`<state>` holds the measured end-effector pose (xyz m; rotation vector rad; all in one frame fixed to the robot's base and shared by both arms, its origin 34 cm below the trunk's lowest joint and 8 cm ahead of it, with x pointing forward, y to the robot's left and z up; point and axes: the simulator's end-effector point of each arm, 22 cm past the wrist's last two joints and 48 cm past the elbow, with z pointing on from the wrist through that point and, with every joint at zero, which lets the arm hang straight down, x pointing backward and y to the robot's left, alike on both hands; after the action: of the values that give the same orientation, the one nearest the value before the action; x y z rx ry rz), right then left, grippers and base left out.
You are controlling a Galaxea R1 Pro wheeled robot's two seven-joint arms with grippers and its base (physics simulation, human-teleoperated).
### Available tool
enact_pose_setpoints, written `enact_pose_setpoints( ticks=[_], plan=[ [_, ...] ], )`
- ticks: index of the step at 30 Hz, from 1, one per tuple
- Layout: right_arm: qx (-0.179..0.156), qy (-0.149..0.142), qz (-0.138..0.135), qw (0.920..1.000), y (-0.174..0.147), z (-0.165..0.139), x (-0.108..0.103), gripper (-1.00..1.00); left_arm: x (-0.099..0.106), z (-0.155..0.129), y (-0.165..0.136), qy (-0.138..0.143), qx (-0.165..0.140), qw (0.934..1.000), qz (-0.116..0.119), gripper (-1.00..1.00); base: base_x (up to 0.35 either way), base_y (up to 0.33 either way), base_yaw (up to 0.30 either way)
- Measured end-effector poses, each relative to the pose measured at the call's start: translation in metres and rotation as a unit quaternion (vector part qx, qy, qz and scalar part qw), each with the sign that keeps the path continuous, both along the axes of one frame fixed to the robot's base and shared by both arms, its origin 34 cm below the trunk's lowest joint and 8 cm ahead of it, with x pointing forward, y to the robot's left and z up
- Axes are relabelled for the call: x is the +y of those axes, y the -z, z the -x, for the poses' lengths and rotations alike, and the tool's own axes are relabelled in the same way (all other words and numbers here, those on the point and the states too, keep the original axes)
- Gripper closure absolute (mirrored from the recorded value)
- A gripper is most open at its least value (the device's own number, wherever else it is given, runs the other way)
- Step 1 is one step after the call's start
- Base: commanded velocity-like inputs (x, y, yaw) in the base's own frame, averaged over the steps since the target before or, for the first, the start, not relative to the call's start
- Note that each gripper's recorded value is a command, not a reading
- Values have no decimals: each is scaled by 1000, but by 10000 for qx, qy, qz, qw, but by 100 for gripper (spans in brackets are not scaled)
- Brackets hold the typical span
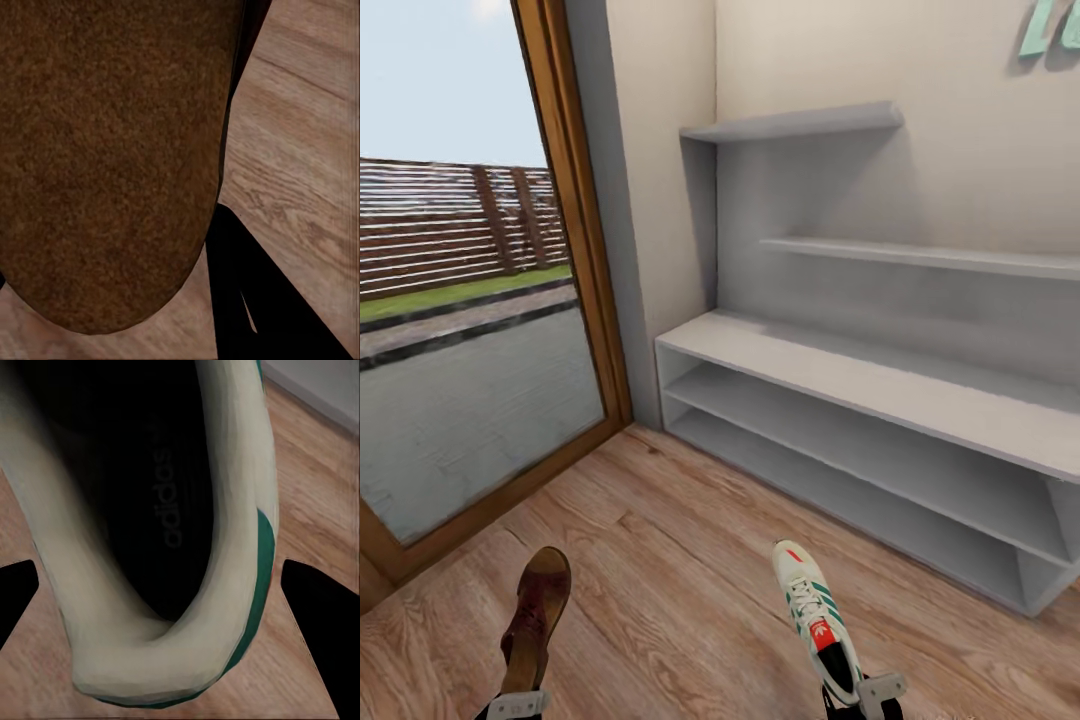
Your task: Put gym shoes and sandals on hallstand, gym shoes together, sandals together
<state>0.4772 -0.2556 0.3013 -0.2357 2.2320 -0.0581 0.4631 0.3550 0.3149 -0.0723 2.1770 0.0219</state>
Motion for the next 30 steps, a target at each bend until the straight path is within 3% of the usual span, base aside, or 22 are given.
enact_pose_setpoints(
  ticks=[20,30],
  plan=[
    [-37,1,1,10000,-3,-2,0,100,0,-2,-3,1,-38,10000,0,100,0,4,-300],
    [-56,1,1,10000,-4,-3,0,100,0,-3,-4,-3,-61,10000,0,100,0,208,-300]
  ],
)
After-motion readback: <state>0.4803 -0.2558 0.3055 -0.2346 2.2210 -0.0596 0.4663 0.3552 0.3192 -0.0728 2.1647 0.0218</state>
